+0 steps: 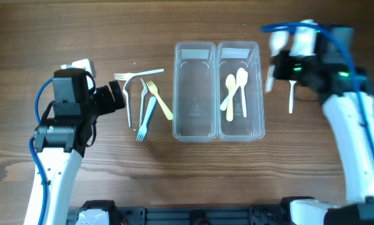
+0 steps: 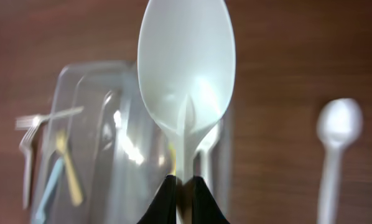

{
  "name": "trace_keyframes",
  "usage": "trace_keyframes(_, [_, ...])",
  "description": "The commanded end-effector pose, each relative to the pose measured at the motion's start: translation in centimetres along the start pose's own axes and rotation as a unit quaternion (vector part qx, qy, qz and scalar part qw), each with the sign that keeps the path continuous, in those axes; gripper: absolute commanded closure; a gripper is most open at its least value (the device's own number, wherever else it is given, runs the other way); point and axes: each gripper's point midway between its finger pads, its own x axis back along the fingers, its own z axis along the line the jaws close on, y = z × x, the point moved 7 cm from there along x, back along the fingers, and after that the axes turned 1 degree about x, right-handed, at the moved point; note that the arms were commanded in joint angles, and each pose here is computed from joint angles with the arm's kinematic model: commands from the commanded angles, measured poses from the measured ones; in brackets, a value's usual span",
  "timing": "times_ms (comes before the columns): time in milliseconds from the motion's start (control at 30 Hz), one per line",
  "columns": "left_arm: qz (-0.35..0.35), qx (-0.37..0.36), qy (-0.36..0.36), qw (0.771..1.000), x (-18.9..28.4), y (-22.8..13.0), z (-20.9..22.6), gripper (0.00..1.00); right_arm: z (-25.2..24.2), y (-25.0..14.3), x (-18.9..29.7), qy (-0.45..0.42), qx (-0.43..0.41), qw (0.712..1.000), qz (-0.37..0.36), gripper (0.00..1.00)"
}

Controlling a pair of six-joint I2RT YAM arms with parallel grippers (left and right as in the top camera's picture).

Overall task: Pack container
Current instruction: 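Place the white spoon into the right container, then grasp the last white spoon with the right gripper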

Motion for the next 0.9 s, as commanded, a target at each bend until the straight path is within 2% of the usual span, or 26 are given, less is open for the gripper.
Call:
trace_keyframes(0, [-0.012,-0.008,0.003,1.000,0.4,0.8,0.1,0.00,1.9,-4.2,-6.2,0.028,-0.008,0.996,0.087,0.96])
trace_keyframes(133, [-0.012,-0.008,0.003,1.000,0.4,0.8,0.1,0.00,2.7,-6.9,-11.4,0.034,0.005,0.990,0.136,0.95])
trace_keyframes(200, [-0.012,-0.008,0.003,1.000,0.4,0.8,0.1,0.00,3.3,-7.1,-12.5,0.043,0.054,0.989,0.134,0.85])
trace_keyframes(267, [-0.012,-0.008,0.003,1.000,0.4,0.8,0.1,0.00,3.3,-6.5,-12.0,0.031,0.061,0.990,0.123,0.74])
trace_keyframes(300, [-0.012,-0.008,0.003,1.000,0.4,0.8,0.1,0.00,3.3,-5.7,-11.5,0.026,0.063,0.992,0.108,0.69])
trace_keyframes(333, [-0.012,-0.008,0.003,1.000,0.4,0.8,0.1,0.00,3.3,-4.5,-10.4,0.017,0.069,0.994,0.083,0.59])
trace_keyframes(400, [-0.012,-0.008,0.003,1.000,0.4,0.8,0.1,0.00,2.7,-2.5,-8.3,-0.010,0.070,0.997,0.037,0.52])
trace_keyframes(533, [-0.012,-0.008,0.003,1.000,0.4,0.8,0.1,0.00,-2.0,0.3,-4.5,-0.110,0.032,0.993,-0.035,0.54])
trace_keyframes(600, [-0.012,-0.008,0.003,1.000,0.4,0.8,0.1,0.00,-5.0,0.8,-3.7,-0.143,0.003,0.989,-0.046,0.54])
trace_keyframes(767, [-0.012,-0.008,0.003,1.000,0.4,0.8,0.1,0.00,-13.4,-0.3,-4.1,-0.206,-0.085,0.975,-0.021,0.57])
trace_keyframes(867, [-0.012,-0.008,0.003,1.000,0.4,0.8,0.1,0.00,-15.9,-1.8,-6.6,-0.205,-0.087,0.975,0.025,0.57])
